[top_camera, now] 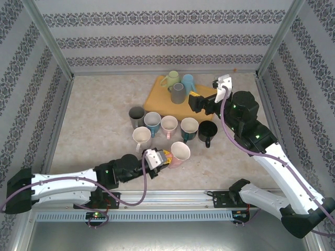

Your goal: Turn the mug right side up

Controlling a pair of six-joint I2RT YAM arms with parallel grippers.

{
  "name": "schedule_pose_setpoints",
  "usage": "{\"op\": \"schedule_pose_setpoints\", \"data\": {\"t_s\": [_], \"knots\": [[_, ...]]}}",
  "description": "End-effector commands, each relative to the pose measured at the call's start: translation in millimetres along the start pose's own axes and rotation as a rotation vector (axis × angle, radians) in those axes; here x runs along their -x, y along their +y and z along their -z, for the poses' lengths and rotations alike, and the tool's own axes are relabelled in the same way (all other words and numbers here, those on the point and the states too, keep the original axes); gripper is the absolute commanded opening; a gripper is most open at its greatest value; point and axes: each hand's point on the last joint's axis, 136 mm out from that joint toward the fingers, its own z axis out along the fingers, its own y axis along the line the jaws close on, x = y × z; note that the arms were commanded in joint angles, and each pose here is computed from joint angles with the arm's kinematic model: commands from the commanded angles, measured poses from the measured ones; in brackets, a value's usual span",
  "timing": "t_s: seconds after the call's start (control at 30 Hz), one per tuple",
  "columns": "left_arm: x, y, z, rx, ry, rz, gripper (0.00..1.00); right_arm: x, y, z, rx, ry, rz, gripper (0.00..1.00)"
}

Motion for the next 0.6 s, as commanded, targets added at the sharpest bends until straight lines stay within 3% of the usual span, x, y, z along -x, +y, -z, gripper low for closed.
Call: {"op": "schedule_pose_setpoints", "data": {"t_s": [0.0, 0.57], "knots": [[76, 29, 14, 0.175, -0.329, 0.031, 0.0, -1, -6, 4, -0.022, -0.014, -0.038, 0.98], [-6, 52, 12, 0.395, -0.304, 0.149, 0.0, -14, -7, -6, -0.019, 0.016, -0.077, 0.98]]}}
